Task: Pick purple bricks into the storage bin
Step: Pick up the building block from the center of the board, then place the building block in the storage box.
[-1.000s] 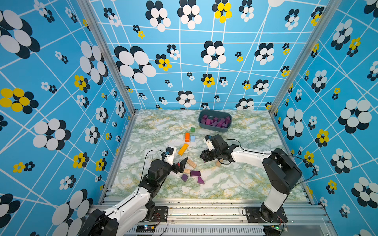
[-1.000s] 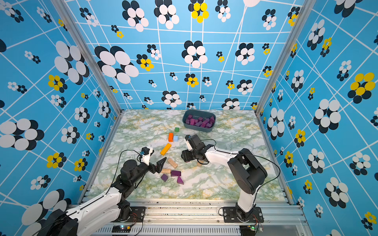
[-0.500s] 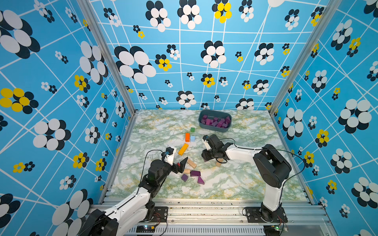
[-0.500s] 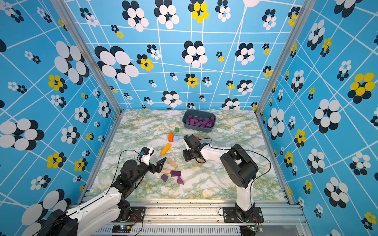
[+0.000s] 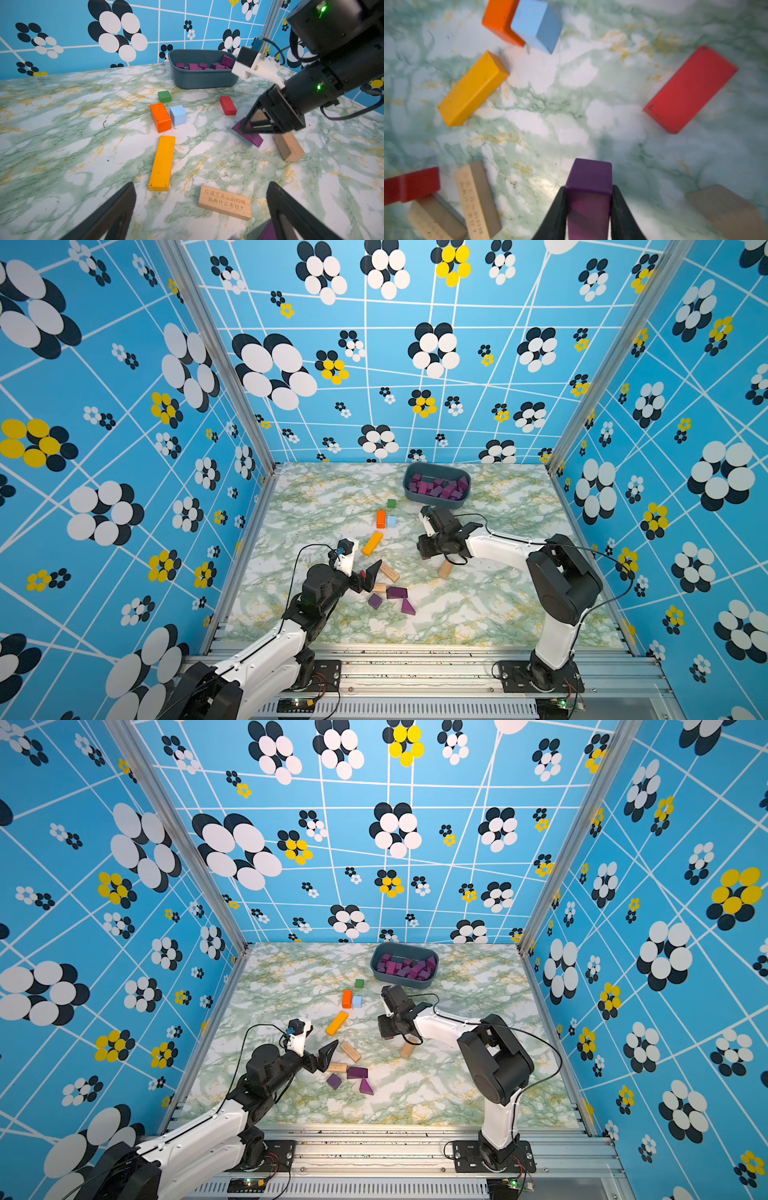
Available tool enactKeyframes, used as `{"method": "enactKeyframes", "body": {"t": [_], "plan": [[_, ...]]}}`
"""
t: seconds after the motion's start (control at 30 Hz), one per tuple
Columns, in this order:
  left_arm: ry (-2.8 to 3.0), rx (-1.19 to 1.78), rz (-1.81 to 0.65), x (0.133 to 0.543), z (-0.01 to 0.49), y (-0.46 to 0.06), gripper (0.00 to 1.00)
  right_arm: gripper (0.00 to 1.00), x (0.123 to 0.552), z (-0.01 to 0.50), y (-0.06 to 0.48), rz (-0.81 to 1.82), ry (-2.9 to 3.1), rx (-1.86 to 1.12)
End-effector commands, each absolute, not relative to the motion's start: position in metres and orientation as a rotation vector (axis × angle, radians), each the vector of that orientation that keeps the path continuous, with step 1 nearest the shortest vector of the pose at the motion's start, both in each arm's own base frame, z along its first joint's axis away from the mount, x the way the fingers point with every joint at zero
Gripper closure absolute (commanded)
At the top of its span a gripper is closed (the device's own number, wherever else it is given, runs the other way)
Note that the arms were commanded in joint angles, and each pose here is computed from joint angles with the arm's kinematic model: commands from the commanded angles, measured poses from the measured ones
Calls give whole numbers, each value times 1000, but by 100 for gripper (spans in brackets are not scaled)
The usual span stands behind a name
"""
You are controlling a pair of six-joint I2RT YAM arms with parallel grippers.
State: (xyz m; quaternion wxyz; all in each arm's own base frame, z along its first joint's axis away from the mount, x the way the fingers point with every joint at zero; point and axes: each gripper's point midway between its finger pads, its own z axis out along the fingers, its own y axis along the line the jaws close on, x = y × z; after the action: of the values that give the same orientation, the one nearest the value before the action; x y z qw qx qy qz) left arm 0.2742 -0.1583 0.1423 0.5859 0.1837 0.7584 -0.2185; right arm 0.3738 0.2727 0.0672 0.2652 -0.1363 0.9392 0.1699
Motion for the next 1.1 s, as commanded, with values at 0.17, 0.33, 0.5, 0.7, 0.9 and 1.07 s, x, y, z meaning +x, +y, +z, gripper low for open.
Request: {"method": "enactKeyframes", "body": {"t": [0.17,0.33,0.5,0.7,0.9,1.07], "plan": [[1850,323,-428,285,134,-140,0,87,467,148,235,601,2328,-106],[1849,311,-425,285,136,-138,0,87,518,152,213,564,2315,-31],[1869,306,-433,285,137,-138,1,84,567,148,200,523,2307,32],[1913,304,-475,285,142,-144,0,36,588,146,199,529,2326,-49],[2010,194,-501,290,138,-141,0,33,546,183,193,511,2262,-103],[2236,163,-545,280,128,-149,1,33,488,190,198,566,2248,-133]]}}
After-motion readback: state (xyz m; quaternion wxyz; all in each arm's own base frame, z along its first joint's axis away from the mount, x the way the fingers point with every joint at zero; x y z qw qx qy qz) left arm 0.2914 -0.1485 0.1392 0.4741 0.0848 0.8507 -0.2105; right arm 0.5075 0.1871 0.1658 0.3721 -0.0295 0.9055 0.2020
